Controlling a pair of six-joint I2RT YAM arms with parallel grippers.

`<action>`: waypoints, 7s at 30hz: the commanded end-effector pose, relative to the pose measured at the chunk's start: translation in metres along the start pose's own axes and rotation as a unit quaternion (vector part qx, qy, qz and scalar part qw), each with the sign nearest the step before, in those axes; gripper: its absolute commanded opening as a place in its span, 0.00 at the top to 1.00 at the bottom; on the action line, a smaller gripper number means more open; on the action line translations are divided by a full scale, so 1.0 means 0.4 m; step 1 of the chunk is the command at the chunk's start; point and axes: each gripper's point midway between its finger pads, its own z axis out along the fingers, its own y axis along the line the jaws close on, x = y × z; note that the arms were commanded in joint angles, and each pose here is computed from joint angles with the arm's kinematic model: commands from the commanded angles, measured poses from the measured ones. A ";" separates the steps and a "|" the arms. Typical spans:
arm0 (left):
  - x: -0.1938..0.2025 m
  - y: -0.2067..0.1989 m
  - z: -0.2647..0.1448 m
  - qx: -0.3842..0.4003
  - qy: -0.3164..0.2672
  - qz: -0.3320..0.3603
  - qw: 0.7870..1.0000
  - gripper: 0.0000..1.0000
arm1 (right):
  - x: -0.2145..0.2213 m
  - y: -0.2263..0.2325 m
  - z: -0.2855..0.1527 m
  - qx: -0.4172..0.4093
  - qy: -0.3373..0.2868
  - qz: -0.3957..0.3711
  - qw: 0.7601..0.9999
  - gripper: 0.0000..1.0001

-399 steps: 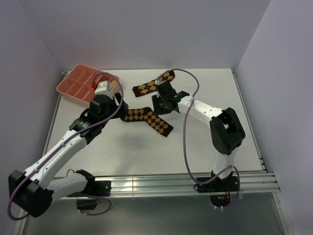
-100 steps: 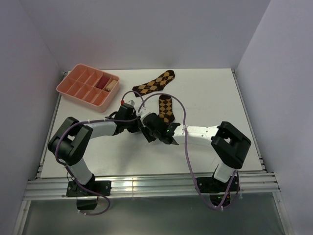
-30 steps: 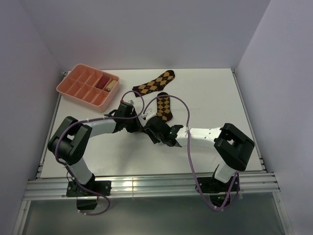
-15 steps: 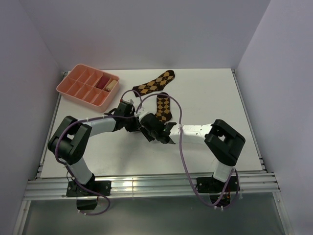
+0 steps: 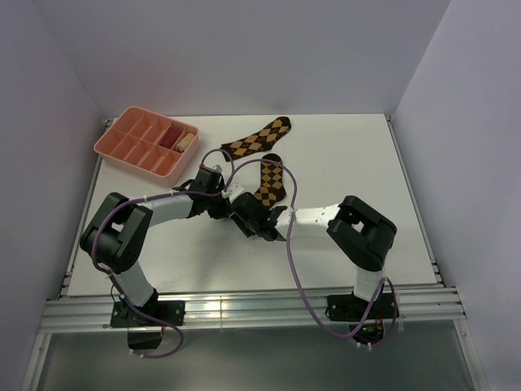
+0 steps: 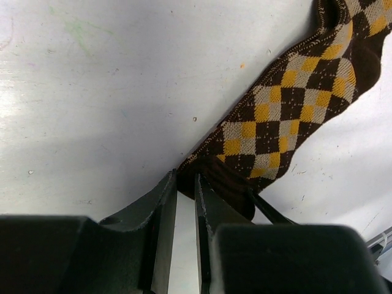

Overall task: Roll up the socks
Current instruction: Roll the sock at the center of the board.

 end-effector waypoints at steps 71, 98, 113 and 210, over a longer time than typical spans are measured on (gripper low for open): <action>0.069 0.011 -0.027 -0.086 0.054 0.001 0.995 1.00 | 0.028 0.002 -0.067 -0.295 0.064 0.372 0.878 0.64; 0.073 -0.018 0.001 -0.092 0.093 0.034 0.991 1.00 | -0.003 0.037 -0.061 -0.080 -0.034 0.075 0.993 0.59; -0.064 -0.087 -0.097 -0.038 -0.036 -0.028 0.998 0.44 | 0.063 0.052 -0.078 -0.261 0.032 0.286 0.921 1.00; -0.008 -0.015 -0.008 -0.024 0.015 0.020 0.999 0.66 | 0.119 0.040 -0.041 -0.047 0.065 0.037 0.996 0.90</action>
